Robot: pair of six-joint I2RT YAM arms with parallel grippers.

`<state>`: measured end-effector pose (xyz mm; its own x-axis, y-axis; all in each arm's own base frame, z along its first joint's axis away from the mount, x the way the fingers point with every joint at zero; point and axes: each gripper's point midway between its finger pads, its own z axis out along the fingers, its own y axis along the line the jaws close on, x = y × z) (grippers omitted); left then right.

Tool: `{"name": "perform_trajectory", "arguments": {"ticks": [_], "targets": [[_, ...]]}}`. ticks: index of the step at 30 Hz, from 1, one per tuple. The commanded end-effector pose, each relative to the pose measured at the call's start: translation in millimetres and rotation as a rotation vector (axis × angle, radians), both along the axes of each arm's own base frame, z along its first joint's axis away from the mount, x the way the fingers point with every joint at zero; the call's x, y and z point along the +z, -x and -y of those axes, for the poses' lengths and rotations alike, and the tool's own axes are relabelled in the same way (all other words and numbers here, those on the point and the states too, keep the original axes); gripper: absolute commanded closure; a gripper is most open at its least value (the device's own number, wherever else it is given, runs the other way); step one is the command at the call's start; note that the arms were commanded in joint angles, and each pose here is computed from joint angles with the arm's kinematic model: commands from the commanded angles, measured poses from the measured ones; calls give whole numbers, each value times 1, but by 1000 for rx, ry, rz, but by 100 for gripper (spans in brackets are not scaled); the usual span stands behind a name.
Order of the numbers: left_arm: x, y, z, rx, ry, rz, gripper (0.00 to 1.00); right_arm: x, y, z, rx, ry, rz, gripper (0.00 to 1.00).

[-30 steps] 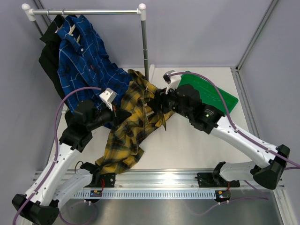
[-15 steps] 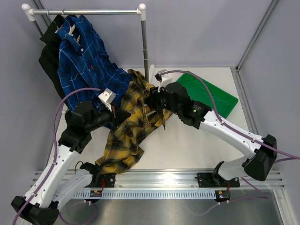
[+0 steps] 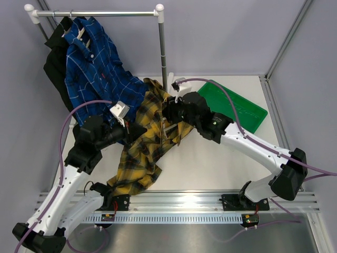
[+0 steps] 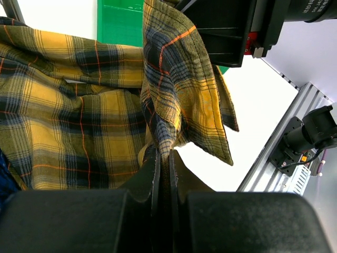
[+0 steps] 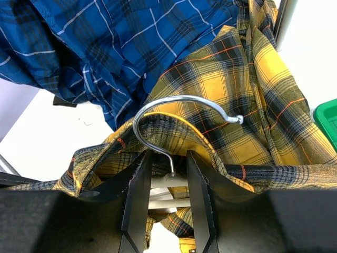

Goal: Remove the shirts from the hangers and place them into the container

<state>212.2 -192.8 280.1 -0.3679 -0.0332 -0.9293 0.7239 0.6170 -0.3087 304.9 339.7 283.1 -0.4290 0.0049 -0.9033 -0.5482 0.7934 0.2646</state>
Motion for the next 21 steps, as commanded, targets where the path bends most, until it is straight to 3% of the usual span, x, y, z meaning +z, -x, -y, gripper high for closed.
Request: {"name": "perform_trajectory", "arguments": {"ticks": [1, 13, 19, 21], "targets": [[32, 2, 6, -40, 61, 138, 100, 12, -4, -2, -20, -29, 40, 60], [41, 3, 9, -54, 106, 153, 100, -5, 4, -10, 30, -22, -2, 75], [49, 1, 11, -49, 134, 164, 100, 3, 3, 1, 4, -9, 34, 99], [46, -5, 8, -13, 126, 149, 95, 14, 3, 9, -13, -2, 70, 100]]}}
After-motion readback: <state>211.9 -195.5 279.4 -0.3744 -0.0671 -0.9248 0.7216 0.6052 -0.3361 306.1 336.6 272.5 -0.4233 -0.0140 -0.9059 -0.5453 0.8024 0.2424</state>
